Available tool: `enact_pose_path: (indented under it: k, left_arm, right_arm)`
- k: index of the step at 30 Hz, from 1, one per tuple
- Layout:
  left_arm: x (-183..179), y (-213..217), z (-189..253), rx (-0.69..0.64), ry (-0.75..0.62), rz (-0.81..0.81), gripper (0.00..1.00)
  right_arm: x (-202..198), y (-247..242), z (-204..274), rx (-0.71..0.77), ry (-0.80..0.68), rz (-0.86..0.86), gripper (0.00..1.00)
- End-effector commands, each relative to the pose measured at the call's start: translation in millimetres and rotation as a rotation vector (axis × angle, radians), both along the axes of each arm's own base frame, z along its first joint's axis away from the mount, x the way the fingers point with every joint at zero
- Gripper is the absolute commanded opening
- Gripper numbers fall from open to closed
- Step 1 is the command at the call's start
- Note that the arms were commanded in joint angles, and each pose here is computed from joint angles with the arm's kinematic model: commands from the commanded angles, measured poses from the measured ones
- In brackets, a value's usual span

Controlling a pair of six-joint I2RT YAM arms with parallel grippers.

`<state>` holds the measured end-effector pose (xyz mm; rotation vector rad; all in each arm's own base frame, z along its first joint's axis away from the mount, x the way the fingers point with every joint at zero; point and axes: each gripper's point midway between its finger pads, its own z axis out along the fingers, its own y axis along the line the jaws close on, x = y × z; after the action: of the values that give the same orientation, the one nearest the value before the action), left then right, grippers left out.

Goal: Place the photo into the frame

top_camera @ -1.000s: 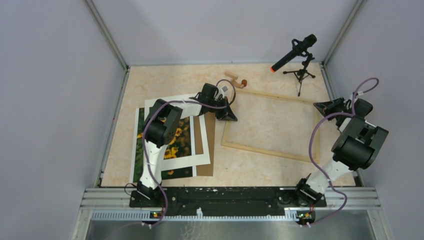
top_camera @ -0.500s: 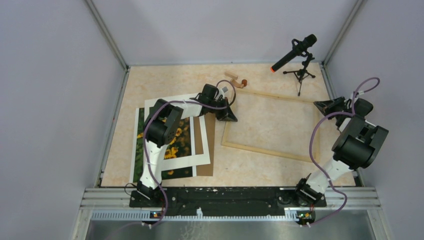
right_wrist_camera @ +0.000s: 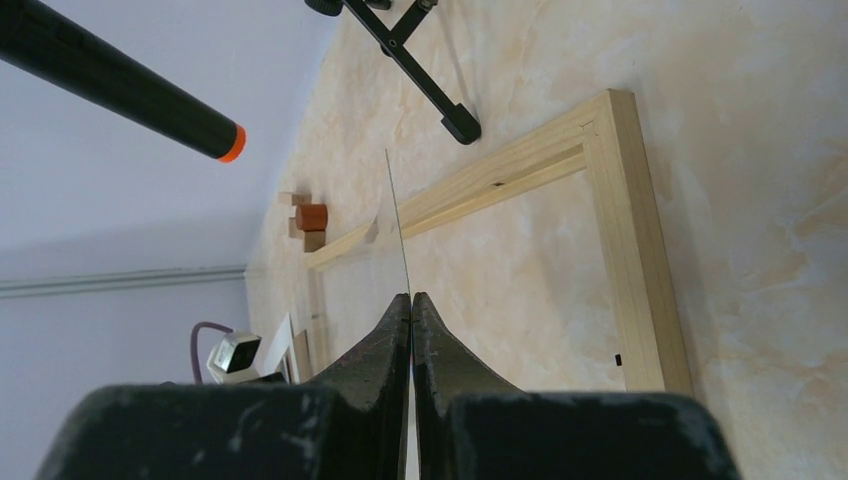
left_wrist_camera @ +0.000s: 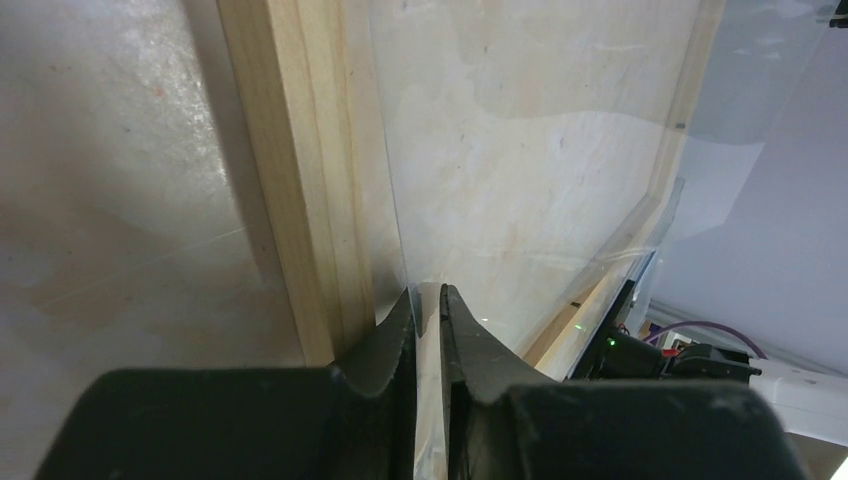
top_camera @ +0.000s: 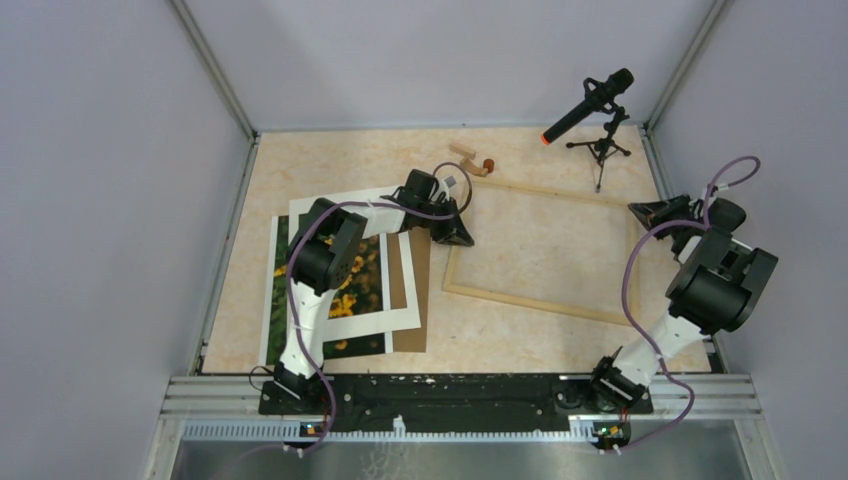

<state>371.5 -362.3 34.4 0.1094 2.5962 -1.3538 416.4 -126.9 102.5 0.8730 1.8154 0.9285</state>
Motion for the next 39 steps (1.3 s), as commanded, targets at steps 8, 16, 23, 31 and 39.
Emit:
enact_pose_path:
  k: [8, 16, 23, 31, 39]
  left_arm:
    - [8.3, 2.0, 2.2, 0.046, -0.03, -0.002, 0.18]
    - [8.2, 0.4, 1.1, 0.038, -0.022, -0.007, 0.2]
    - [9.7, -0.7, 0.1, 0.038, -0.024, -0.011, 0.22]
    - [12.2, -2.2, 0.1, 0.039, -0.026, -0.015, 0.24]
    - [11.6, -1.3, -2.8, 0.046, -0.021, -0.016, 0.25]
  right_arm:
    - [11.6, -17.3, 17.1, -0.06, -0.083, -0.014, 0.0]
    - [12.2, -17.8, 16.6, -0.057, -0.081, -0.015, 0.0]
    - [9.3, -21.4, 15.6, -0.063, -0.075, -0.027, 0.0]
    - [7.0, -22.9, 10.8, -0.062, -0.068, -0.036, 0.0]
    - [6.9, -22.9, 7.5, -0.06, -0.063, -0.036, 0.0]
